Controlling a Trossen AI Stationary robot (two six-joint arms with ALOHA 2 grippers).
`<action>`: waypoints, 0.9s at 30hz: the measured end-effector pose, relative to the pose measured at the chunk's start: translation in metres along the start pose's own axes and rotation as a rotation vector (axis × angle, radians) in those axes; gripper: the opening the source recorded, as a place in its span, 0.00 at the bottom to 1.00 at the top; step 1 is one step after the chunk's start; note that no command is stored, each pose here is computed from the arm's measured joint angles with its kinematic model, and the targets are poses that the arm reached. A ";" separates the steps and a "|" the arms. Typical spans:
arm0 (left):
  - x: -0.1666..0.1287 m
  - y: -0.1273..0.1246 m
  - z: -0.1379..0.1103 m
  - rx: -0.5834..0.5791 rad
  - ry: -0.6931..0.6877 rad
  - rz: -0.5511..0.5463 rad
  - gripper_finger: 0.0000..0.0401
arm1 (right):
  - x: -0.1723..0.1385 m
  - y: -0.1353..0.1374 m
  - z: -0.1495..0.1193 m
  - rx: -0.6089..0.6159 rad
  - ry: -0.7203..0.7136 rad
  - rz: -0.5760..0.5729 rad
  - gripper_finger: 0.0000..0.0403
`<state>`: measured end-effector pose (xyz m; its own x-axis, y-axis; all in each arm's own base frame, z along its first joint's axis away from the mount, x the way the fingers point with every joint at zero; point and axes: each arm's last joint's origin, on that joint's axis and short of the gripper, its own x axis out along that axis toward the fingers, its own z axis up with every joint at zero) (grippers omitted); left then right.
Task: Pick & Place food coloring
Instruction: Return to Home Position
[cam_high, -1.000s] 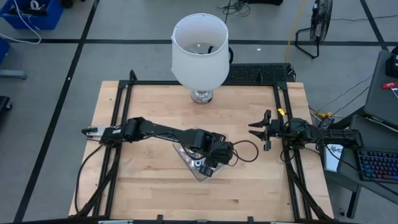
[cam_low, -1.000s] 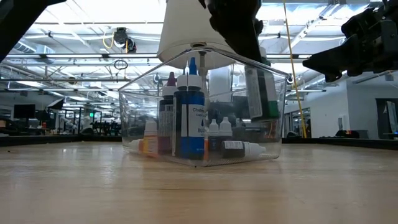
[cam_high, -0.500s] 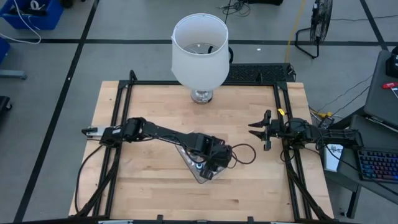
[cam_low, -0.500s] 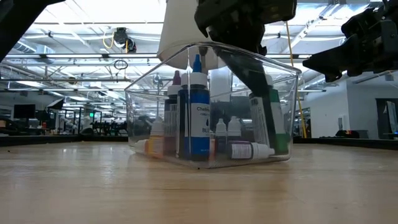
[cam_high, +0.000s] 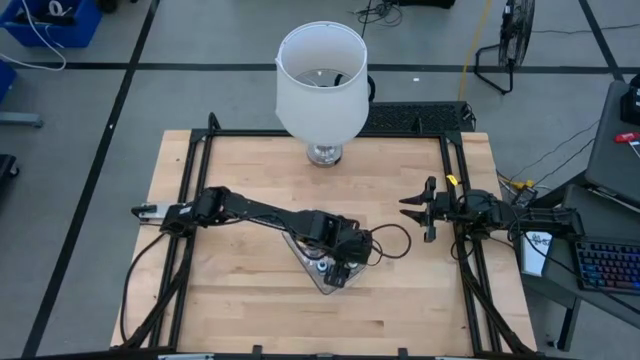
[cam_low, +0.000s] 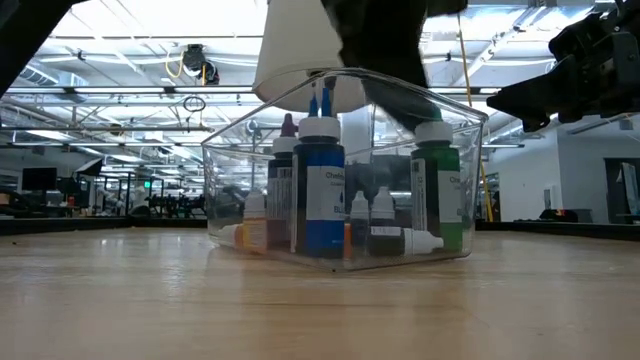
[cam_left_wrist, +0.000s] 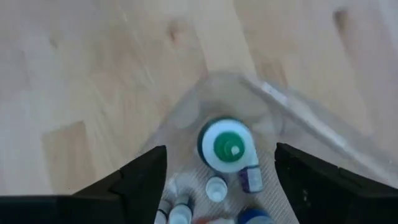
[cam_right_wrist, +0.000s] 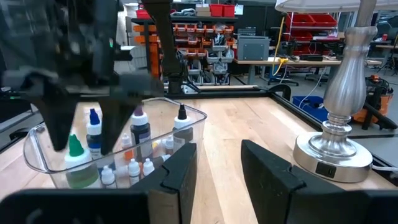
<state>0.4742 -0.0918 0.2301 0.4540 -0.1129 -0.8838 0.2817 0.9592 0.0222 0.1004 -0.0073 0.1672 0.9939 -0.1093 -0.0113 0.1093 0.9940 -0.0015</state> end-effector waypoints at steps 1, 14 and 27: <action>-0.005 0.000 0.002 -0.004 -0.018 0.002 0.75 | 0.000 0.000 0.000 0.000 -0.001 0.000 0.28; -0.195 0.002 -0.021 -0.021 -0.151 0.307 0.79 | 0.000 0.000 0.000 0.000 0.003 0.000 0.28; -0.330 -0.002 -0.157 -0.582 -0.245 0.916 0.79 | 0.000 0.000 0.000 0.000 0.004 0.000 0.28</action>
<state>0.1913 -0.0157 0.4487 0.4604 0.7137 -0.5279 -0.6560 0.6742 0.3393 0.1007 -0.0073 0.1668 0.9939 -0.1090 -0.0154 0.1090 0.9940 -0.0017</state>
